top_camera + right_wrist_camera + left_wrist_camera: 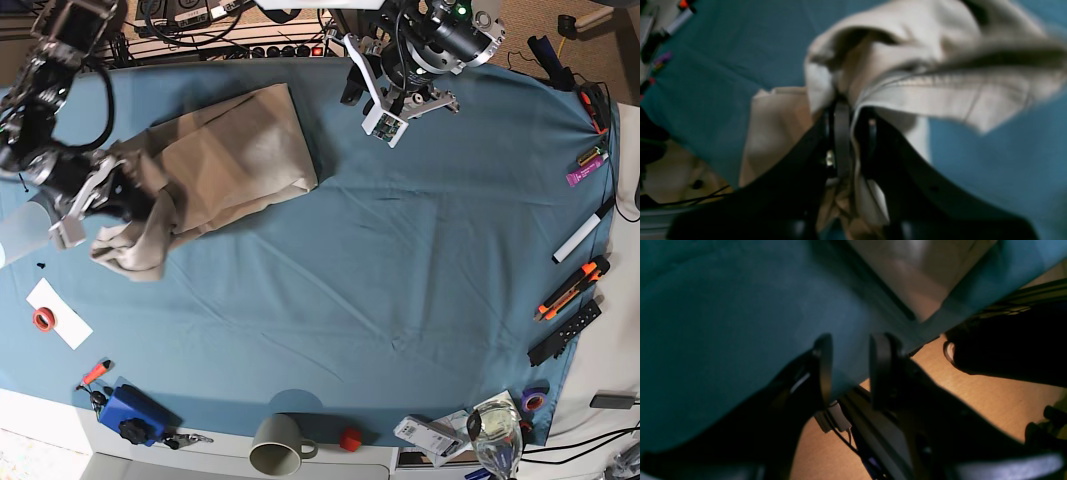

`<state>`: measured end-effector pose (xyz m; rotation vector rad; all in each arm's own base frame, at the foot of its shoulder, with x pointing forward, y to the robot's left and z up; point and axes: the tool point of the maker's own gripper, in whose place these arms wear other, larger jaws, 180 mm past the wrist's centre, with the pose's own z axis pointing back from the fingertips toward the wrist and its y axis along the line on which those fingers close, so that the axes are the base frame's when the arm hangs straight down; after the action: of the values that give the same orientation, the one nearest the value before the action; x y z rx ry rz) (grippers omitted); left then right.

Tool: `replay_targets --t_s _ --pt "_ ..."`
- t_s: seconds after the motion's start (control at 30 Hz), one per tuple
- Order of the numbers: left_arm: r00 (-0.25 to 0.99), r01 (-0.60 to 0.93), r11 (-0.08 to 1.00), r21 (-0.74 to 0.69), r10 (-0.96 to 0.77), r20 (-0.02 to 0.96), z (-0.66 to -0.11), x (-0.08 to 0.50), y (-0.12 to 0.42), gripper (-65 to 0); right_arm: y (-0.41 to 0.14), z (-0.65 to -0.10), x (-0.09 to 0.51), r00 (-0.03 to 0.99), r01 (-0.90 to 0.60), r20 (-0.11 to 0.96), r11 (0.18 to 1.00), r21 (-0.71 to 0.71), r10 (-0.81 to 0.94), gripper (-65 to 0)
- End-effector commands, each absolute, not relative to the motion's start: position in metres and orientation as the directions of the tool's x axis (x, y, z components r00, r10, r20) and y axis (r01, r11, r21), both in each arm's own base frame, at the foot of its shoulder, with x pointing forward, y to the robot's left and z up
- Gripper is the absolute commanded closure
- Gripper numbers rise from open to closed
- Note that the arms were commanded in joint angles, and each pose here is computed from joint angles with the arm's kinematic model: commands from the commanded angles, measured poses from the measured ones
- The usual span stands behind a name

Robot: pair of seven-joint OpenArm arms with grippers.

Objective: Fold the T-shirt properly
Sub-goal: 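Fold the held end over the bundle with the right gripper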

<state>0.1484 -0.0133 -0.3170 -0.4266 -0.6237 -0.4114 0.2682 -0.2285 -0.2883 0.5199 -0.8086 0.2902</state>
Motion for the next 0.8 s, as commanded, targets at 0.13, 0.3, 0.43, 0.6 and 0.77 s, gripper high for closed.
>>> replay_targets --t_s 0.13,0.3,0.43,0.6,0.77 --pt "0.725 0.491 0.829 -0.269 -0.217 0.654 -0.309 0.150 -0.017 -17.3 -0.205 -0.290 0.267 0.641 -0.440 0.767 0.806 0.396 -0.027 0.0" --pt "0.741 0.497 0.806 -0.320 -0.202 0.641 -0.307 0.144 -0.024 -17.3 -0.185 -0.296 0.265 0.656 -0.469 0.755 0.774 0.425 -0.017 0.0" --pt "0.745 0.519 0.771 -0.369 -0.196 0.638 -0.304 0.136 -0.033 -17.3 -0.161 -0.304 0.260 0.676 -0.517 0.736 0.730 0.446 0.029 0.0" --pt "0.739 0.541 0.741 -0.398 -0.192 0.646 -0.299 0.133 -0.040 -17.4 -0.142 -0.313 0.255 0.694 -0.551 0.716 0.698 0.457 0.078 0.0" --pt "0.738 0.541 0.741 -0.398 -0.191 0.648 -0.299 0.133 -0.040 -17.4 -0.143 -0.320 0.253 0.705 -0.549 0.701 0.711 0.440 0.110 0.0"
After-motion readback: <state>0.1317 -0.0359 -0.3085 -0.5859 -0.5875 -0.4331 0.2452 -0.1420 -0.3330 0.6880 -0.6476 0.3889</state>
